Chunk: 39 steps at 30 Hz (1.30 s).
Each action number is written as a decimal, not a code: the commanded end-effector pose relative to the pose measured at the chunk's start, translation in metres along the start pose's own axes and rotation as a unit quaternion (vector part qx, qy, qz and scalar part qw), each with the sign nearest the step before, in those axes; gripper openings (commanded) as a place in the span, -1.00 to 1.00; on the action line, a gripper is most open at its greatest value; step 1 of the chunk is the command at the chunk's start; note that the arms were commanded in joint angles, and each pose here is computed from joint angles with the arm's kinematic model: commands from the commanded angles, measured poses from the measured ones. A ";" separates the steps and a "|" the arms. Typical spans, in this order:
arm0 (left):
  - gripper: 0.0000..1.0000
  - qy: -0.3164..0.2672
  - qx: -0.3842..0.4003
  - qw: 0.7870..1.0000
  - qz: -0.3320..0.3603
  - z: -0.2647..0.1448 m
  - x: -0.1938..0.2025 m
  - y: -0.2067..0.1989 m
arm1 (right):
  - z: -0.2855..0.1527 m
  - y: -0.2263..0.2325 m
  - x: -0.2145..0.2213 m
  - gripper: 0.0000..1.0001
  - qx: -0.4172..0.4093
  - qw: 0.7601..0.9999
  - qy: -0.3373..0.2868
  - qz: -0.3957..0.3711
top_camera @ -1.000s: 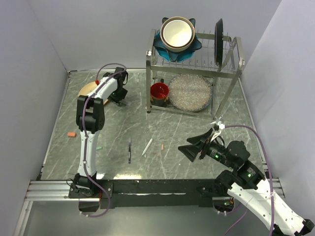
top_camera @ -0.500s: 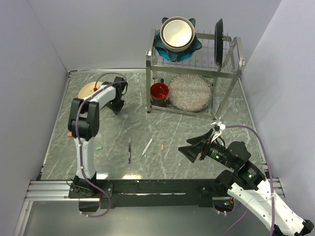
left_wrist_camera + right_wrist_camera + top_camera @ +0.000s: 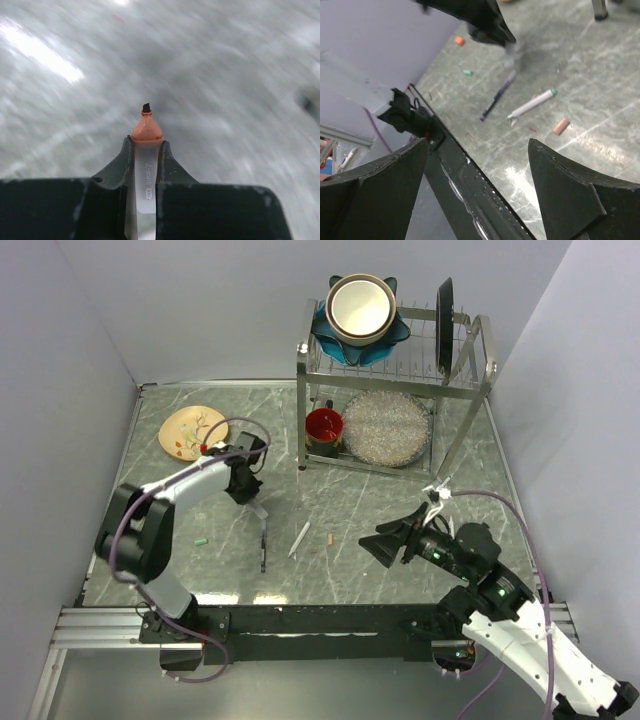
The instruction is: Insert the pens into the pen caps
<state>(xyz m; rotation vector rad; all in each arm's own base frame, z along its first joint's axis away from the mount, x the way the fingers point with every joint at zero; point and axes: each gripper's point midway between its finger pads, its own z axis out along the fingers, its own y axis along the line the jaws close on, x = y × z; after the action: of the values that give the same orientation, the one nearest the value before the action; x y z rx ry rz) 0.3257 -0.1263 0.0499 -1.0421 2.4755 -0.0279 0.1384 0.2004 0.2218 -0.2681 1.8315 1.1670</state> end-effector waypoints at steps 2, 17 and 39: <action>-0.98 -0.030 0.127 0.991 0.026 -0.066 0.003 -0.029 | 0.026 -0.006 0.007 0.77 0.001 1.000 0.015 0.017; -0.98 0.014 0.330 0.940 0.090 -0.140 0.058 -0.041 | 0.130 0.024 0.020 0.60 -0.008 0.994 0.107 0.020; -0.98 -0.001 0.415 0.905 0.096 -0.184 0.057 -0.032 | 0.211 0.038 0.045 -0.05 0.018 0.984 0.176 0.031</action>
<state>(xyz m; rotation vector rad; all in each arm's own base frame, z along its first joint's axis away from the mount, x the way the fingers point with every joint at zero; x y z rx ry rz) 0.2407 -0.2114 0.1837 -0.4789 2.2183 -0.8631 0.2042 0.3915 0.1639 -0.4458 2.2311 1.1735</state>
